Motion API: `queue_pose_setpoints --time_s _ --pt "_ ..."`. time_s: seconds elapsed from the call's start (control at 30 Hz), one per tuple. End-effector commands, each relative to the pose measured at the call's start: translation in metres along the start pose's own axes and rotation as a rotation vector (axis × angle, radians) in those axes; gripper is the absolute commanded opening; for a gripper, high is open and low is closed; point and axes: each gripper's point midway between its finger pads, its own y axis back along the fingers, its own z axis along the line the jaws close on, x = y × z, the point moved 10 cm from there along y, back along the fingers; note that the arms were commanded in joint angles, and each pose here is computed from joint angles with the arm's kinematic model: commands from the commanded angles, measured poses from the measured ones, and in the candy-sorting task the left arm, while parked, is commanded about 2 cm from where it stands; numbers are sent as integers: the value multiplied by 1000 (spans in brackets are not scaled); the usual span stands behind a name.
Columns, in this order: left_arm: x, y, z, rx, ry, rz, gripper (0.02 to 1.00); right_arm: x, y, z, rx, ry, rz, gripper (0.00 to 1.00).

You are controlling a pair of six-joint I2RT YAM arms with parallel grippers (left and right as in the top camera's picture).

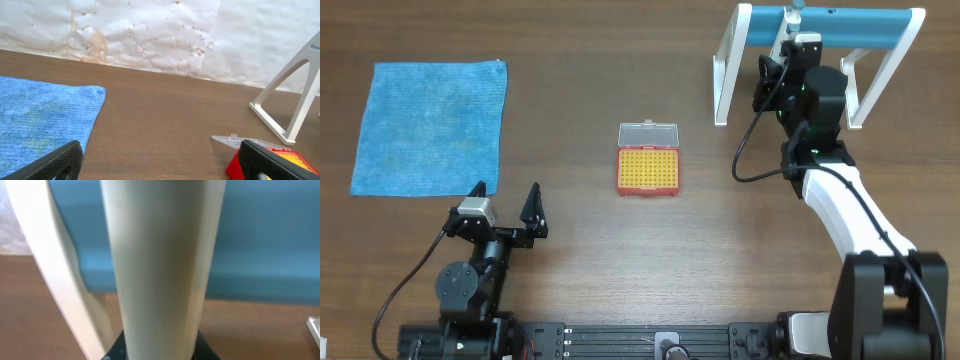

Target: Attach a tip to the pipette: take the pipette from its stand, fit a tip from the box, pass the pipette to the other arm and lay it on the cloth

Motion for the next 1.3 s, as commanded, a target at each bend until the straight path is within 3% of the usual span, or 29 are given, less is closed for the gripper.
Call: queue_pose_setpoints --time_s 0.03,0.1,0.23,0.37,0.47,0.63,0.83,0.97,1.3 --pt "1 0 1 -6 -8 1 996 -45 41 30 -72 48 -154 88" --pt "1 0 1 -6 -8 1 996 -47 58 47 -122 68 -215 82" --pt "1 0 1 -6 -8 1 996 -20 82 91 -478 167 -426 80" --pt "1 0 1 -6 -8 1 996 21 91 112 -586 181 -424 80" --pt "1 0 1 -6 -8 1 996 40 100 132 -729 201 -383 80" --pt "1 0 1 -6 -8 1 996 46 107 158 -835 206 -405 80" --pt "1 0 1 -6 -8 1 996 64 84 167 -833 219 -487 80" --pt "1 0 1 -6 -8 1 996 81 65 167 -826 212 -415 82" --pt "1 0 1 -6 -8 1 996 82 47 161 -768 290 -351 82"
